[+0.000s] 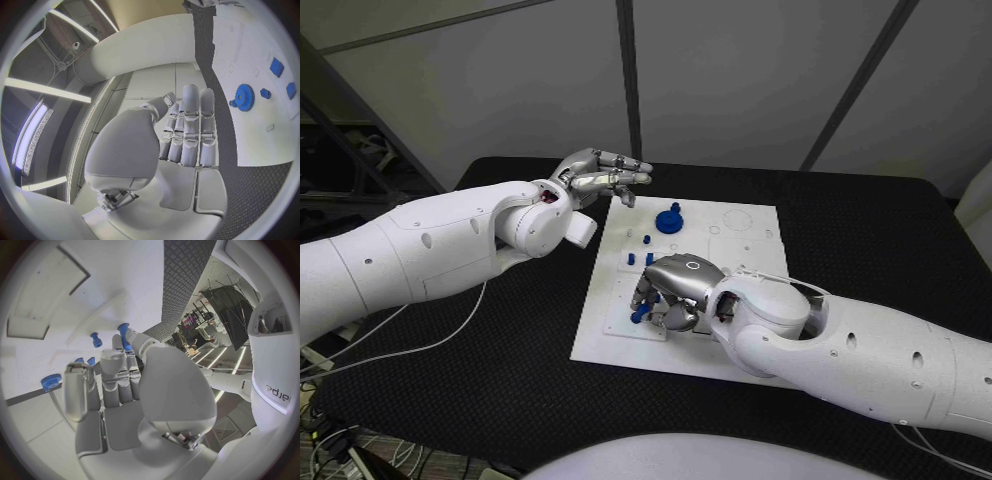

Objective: Assemble the parts on the task board

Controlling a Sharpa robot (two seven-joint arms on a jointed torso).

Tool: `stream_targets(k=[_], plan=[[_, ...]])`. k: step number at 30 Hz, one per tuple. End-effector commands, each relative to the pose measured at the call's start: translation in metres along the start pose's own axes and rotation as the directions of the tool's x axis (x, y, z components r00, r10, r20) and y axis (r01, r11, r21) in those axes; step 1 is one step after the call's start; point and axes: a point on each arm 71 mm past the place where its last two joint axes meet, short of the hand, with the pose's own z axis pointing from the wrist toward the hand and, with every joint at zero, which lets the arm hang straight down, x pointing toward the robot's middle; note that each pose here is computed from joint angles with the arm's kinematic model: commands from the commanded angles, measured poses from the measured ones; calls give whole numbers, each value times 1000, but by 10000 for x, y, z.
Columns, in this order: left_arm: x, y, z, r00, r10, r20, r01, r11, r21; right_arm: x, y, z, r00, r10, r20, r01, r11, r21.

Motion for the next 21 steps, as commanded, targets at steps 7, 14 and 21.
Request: stream_targets(k=[7,14,21], plan=[[5,-9,1,1000,-6,-10,6,1000,0,25,17,-12,999,-28,-25,28,1000,5],[6,-8,0,1000,-6,-10,6,1000,-1,39,54,15,998,-40,-43,40,999,7],[9,-9,-1,1000,-6,-12,6,1000,-2,11,87,45,999,-38,1,38,999,3]])
